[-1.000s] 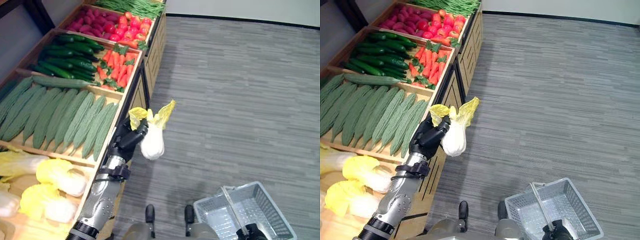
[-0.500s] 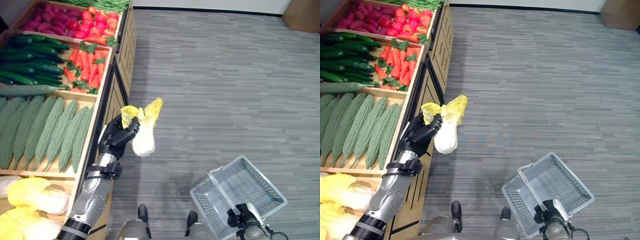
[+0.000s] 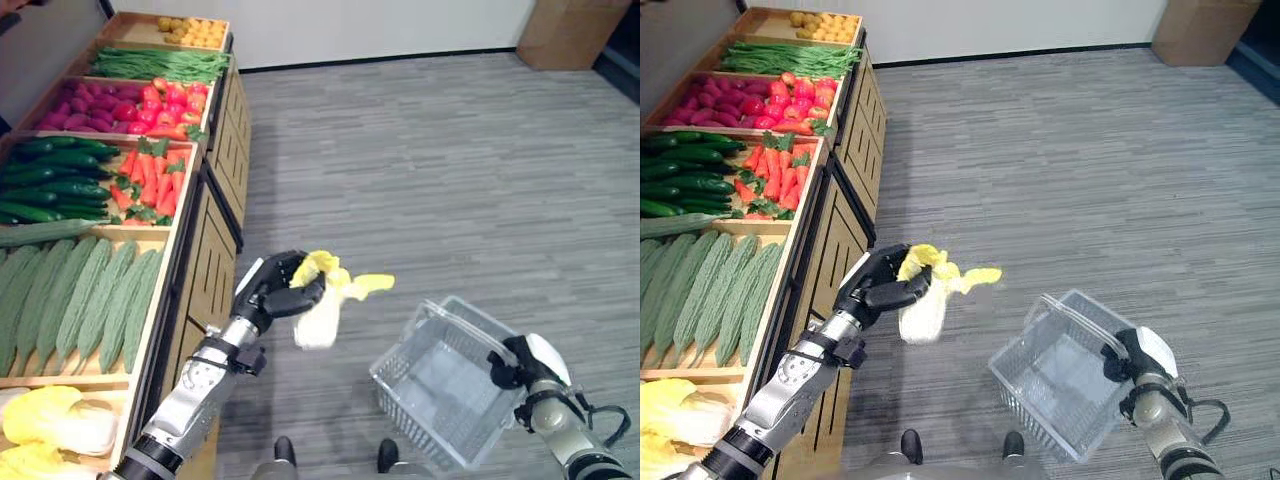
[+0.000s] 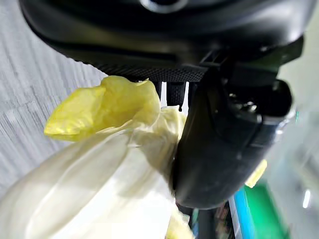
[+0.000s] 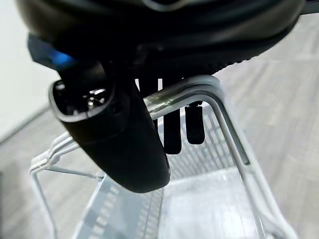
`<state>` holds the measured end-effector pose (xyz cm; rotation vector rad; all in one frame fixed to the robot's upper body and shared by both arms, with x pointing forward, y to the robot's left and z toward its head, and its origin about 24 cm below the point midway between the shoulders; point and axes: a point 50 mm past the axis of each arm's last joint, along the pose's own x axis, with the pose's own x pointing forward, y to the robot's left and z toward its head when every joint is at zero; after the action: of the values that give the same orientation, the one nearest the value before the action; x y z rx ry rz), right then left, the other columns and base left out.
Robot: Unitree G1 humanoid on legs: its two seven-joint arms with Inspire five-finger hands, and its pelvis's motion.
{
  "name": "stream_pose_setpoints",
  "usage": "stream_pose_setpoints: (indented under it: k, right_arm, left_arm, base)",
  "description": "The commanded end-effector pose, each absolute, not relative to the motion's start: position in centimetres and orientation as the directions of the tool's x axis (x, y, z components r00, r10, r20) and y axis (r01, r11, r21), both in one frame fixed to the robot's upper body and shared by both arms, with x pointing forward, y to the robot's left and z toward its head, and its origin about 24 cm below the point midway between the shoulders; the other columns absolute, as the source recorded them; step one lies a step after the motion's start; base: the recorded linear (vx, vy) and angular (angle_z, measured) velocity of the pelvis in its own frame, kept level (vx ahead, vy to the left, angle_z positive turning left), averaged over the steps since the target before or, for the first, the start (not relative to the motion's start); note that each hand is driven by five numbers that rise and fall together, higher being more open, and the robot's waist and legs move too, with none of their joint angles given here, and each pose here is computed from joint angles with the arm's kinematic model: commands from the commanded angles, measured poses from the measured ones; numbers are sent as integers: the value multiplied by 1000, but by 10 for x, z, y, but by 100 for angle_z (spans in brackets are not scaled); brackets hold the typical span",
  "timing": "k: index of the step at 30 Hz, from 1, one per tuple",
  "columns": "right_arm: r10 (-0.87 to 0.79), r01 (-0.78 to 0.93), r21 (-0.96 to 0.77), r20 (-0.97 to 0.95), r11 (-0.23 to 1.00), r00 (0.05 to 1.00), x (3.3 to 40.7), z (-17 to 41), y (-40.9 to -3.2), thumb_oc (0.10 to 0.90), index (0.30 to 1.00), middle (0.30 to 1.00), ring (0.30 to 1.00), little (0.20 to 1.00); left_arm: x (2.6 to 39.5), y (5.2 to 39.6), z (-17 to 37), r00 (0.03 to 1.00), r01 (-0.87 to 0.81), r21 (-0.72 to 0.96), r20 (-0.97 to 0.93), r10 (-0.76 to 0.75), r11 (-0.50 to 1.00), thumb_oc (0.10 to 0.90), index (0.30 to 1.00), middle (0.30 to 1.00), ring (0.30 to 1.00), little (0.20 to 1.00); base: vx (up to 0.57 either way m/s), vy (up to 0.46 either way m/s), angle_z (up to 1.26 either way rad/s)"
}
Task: Get the vegetables into the basket
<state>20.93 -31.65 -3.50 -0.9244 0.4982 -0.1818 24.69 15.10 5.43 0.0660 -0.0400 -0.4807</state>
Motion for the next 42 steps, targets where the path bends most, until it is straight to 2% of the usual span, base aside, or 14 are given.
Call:
stream_pose_setpoints:
  k: [1,5,14,18,21,25,29,33,38,39,40,41,42]
  right_arm:
    - [-164,108,-725,-7,680,986,266,31,-286,400,300,300,300,300]
    - [-121,108,-706,32,700,992,275,41,-276,400,300,300,300,300]
    - [26,107,-669,186,735,982,310,82,-235,400,300,300,300,300]
    - [69,100,-634,236,767,969,322,94,-215,400,300,300,300,300]
    - [111,71,-590,265,804,958,324,99,-196,400,300,300,300,300]
    - [154,32,-538,297,843,942,322,104,-179,400,300,300,300,300]
    - [254,-102,-396,353,913,901,306,112,-149,400,300,300,300,300]
    - [292,-175,-328,356,928,888,295,110,-139,400,300,300,300,300]
    - [354,-250,-299,373,921,857,283,113,-130,400,300,300,300,300]
    - [364,-261,-299,372,918,854,279,111,-130,400,300,300,300,300]
    - [364,-261,-300,371,918,854,279,111,-130,400,300,300,300,300]
    - [372,-266,-307,369,914,852,277,111,-130,400,300,300,300,300]
    - [372,-266,-308,368,914,852,277,110,-130,400,300,300,300,300]
  left_arm:
    - [264,126,107,757,525,321,248,-605,789,400,300,300,300,300]
    - [267,119,108,733,525,401,235,-639,750,400,300,300,300,300]
    - [270,88,105,623,502,665,165,-765,553,400,300,300,300,300]
    - [272,72,101,546,450,803,98,-832,390,400,300,300,300,300]
    - [276,63,95,529,392,867,60,-846,307,400,300,300,300,300]
    - [281,62,86,561,356,886,53,-826,298,400,300,300,300,300]
    - [288,68,67,632,297,917,20,-775,266,400,300,300,300,300]
    - [290,74,53,678,283,925,-6,-735,254,400,300,300,300,300]
    - [293,85,37,711,213,966,-53,-701,144,400,300,300,300,300]
    - [296,93,30,734,179,980,-72,-676,91,600,580,580,580,580]
    - [296,92,30,734,178,980,-71,-676,91,696,715,715,715,715]
    - [297,102,18,765,168,985,-106,-635,38,900,1000,1000,1000,1000]
    - [297,102,17,765,166,985,-105,-636,38,900,1000,1000,1000,1000]
  base:
    - [57,44,-9]
    - [15,18,0]
    - [3,9,0]
    - [0,0,0]
    - [0,0,0]
    - [0,0,0]
    - [0,0,0]
    - [0,0,0]
    - [0,0,0]
    - [0,0,0]
    - [0,0,0]
    - [8,-2,-4]
    - [11,-7,-5]
